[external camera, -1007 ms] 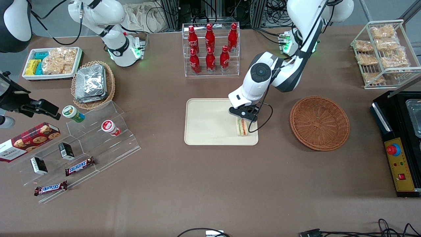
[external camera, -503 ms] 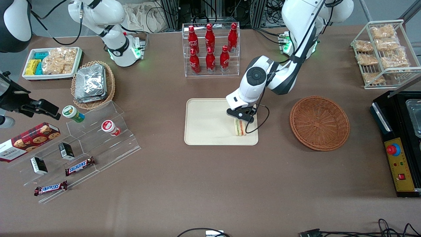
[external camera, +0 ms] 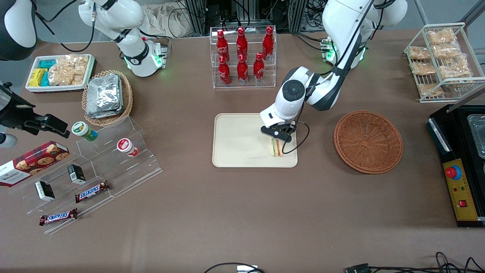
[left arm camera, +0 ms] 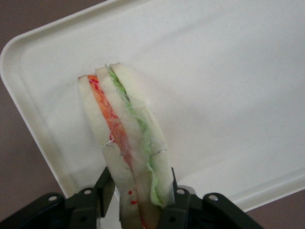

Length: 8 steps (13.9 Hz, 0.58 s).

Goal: Place sandwich from basket to tray
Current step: 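Lower the sandwich onto the tray and open the left gripper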

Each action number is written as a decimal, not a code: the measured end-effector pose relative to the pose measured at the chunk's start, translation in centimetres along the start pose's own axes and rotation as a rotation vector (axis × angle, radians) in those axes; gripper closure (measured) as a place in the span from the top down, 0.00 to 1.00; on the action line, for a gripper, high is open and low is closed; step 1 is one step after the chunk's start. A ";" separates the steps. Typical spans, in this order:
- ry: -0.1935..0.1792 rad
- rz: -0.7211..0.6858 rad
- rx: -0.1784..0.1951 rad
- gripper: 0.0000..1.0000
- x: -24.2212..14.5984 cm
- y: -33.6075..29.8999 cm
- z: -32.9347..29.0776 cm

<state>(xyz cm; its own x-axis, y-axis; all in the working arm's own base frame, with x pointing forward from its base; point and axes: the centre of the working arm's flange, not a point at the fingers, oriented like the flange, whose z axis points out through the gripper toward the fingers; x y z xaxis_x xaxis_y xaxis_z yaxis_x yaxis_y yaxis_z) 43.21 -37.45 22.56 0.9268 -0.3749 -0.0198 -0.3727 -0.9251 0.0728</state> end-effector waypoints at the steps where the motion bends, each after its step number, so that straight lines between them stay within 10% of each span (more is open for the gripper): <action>1: -0.002 0.000 0.001 0.63 0.0 0.0 0.1; 5: 0.013 -0.027 -0.002 1.00 0.5 -0.3 -0.5; 8: 0.031 -0.088 -0.008 1.00 1.7 -0.6 -2.9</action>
<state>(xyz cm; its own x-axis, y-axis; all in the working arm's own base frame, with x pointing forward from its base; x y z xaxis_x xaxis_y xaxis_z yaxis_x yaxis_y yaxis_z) 45.15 -37.40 25.41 0.9570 -0.2899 0.0042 -0.2893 -0.9539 0.0804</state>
